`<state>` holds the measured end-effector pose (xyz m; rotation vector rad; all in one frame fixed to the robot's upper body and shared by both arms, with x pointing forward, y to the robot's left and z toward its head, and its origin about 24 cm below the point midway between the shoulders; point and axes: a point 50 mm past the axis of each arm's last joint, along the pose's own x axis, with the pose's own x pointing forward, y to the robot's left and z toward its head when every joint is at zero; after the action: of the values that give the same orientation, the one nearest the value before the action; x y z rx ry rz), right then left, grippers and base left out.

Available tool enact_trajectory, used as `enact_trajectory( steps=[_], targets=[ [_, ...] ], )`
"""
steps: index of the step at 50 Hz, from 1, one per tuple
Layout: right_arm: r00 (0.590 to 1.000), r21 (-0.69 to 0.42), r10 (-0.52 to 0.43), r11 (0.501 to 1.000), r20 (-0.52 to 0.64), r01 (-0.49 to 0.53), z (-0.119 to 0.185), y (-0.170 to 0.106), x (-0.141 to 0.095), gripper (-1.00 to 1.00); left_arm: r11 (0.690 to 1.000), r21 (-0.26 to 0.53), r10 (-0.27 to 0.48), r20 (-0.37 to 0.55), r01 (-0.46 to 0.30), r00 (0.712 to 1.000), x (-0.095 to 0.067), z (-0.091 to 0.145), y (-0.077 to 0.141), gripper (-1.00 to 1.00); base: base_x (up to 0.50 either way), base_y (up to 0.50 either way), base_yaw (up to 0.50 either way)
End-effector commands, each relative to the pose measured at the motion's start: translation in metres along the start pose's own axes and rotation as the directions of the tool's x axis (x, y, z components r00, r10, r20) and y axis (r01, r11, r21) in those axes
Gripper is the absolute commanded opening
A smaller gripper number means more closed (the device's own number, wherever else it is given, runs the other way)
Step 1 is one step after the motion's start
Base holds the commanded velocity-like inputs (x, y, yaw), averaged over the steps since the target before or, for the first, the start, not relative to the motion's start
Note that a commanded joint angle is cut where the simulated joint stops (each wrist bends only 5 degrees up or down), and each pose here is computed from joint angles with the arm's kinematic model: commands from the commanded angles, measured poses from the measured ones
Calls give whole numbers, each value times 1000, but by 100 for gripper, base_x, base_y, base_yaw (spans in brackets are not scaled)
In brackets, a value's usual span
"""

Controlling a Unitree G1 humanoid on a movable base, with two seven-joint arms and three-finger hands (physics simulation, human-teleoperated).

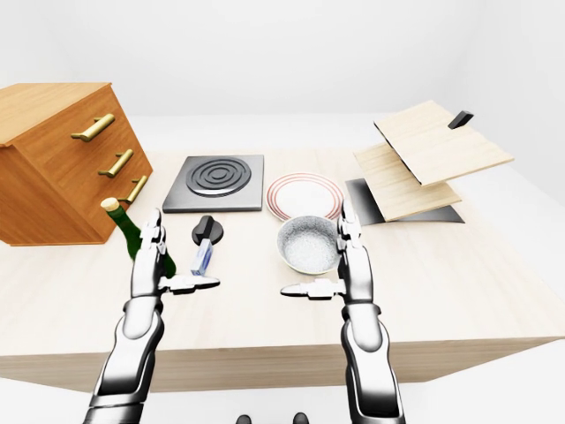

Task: Pick up the cream cheese and put it in the bowl.

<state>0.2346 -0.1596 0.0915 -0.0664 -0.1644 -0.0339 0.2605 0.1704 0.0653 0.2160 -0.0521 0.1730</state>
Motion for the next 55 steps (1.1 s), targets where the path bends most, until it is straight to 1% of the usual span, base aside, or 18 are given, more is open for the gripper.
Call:
enact_trajectory(
  steps=[1,4,8,12,16,17,22,26,31,35,37,40,45,48,50,53,54,55],
  targets=[
    [1000,1,1,1000,-26,-1,-6,0,0,100,1000,30,-7,-25,8,1000,11,-6,-12,100,0,0,0],
    [999,3,2,1000,-32,-2,-8,0,0,100,999,31,-16,-29,17,999,13,-8,-15,100,0,0,0],
    [999,1,5,1000,-43,-5,-10,1,1,100,999,34,-19,-41,20,999,20,-13,-19,100,0,0,0],
    [999,0,7,1000,-48,-7,-11,1,0,100,999,45,-22,-60,25,998,27,-21,-23,100,0,0,0],
    [998,1,8,1000,-56,-8,-13,1,1,100,998,60,-27,-69,31,997,30,-28,-26,100,0,0,0],
    [998,2,10,1000,-65,-10,-16,1,1,100,998,59,-32,-86,37,996,32,-37,-29,100,0,0,0],
    [997,11,14,1000,-71,-13,-17,1,1,100,996,78,-27,-156,39,987,33,-52,-31,100,0,0,0],
    [997,18,20,1000,-70,-19,-17,1,1,100,994,96,-22,-233,46,972,35,-68,-32,100,0,0,0],
    [997,17,21,1000,-81,-19,-19,1,0,100,992,115,-13,-297,49,955,33,-81,-32,100,0,0,0],
    [996,30,27,999,-82,-24,-20,1,0,100,992,122,-2,-322,43,947,32,-86,-30,100,0,0,0],
    [996,31,28,999,-84,-25,-20,1,0,100,988,154,26,-325,26,946,31,-89,-28,100,0,0,0],
    [996,29,29,999,-89,-26,-21,1,0,100,986,162,27,-346,31,938,29,-93,-27,100,0,0,0],
    [995,31,32,999,-99,-29,-24,2,0,100,987,159,30,-357,29,934,29,-96,-26,100,0,0,0],
    [994,31,33,999,-101,-30,-24,2,0,100,986,162,32,-360,28,932,29,-96,-26,100,0,0,0],
    [994,31,33,999,-103,-30,-25,2,0,100,982,186,51,-354,17,934,29,-96,-25,100,0,0,0],
    [993,28,34,999,-112,-31,-27,2,0,100,982,190,53,-358,17,932,29,-97,-25,100,0,0,0],
    [993,26,34,999,-115,-31,-27,2,0,100,979,202,63,-352,10,934,29,-97,-25,100,0,0,0],
    [993,24,34,999,-117,-31,-28,2,-1,100,980,197,59,-350,12,935,28,-96,-25,100,0,0,0]
  ],
)
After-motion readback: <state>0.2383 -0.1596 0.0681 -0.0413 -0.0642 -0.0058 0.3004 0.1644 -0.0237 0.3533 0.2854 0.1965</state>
